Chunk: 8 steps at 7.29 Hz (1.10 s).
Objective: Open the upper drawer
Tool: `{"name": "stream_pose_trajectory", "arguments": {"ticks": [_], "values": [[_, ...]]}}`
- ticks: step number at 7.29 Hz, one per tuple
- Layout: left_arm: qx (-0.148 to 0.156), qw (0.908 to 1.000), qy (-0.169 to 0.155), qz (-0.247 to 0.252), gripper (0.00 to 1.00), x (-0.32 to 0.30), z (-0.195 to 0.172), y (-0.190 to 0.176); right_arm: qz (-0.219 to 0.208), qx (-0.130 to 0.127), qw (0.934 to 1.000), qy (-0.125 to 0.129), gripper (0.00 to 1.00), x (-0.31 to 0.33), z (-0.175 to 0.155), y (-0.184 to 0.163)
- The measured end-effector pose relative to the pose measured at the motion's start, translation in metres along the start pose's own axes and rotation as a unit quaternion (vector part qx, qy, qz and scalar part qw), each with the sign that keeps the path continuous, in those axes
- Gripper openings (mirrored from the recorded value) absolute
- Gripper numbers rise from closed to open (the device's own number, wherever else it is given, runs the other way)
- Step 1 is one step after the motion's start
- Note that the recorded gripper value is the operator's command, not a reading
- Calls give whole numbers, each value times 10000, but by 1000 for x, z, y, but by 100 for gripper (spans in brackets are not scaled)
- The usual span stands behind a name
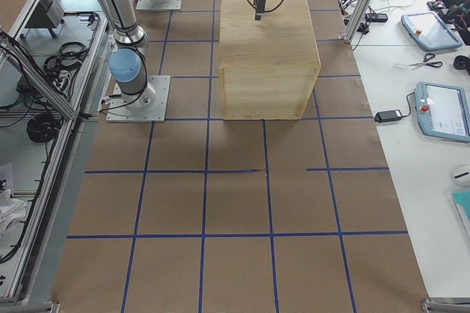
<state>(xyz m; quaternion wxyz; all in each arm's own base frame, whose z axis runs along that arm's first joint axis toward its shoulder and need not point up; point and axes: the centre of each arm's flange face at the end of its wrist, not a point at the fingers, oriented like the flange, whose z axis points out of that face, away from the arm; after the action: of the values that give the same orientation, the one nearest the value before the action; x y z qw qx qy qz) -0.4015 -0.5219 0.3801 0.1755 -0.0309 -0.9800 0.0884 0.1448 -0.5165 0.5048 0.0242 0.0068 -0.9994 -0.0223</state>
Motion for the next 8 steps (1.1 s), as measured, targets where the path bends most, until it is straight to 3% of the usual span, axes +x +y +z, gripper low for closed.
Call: {"name": "stream_pose_trajectory", "arguments": {"ticks": [8], "values": [[88, 9991, -298, 287, 100, -7, 4, -7, 0, 1, 10000, 0, 100, 0, 0, 0]]}}
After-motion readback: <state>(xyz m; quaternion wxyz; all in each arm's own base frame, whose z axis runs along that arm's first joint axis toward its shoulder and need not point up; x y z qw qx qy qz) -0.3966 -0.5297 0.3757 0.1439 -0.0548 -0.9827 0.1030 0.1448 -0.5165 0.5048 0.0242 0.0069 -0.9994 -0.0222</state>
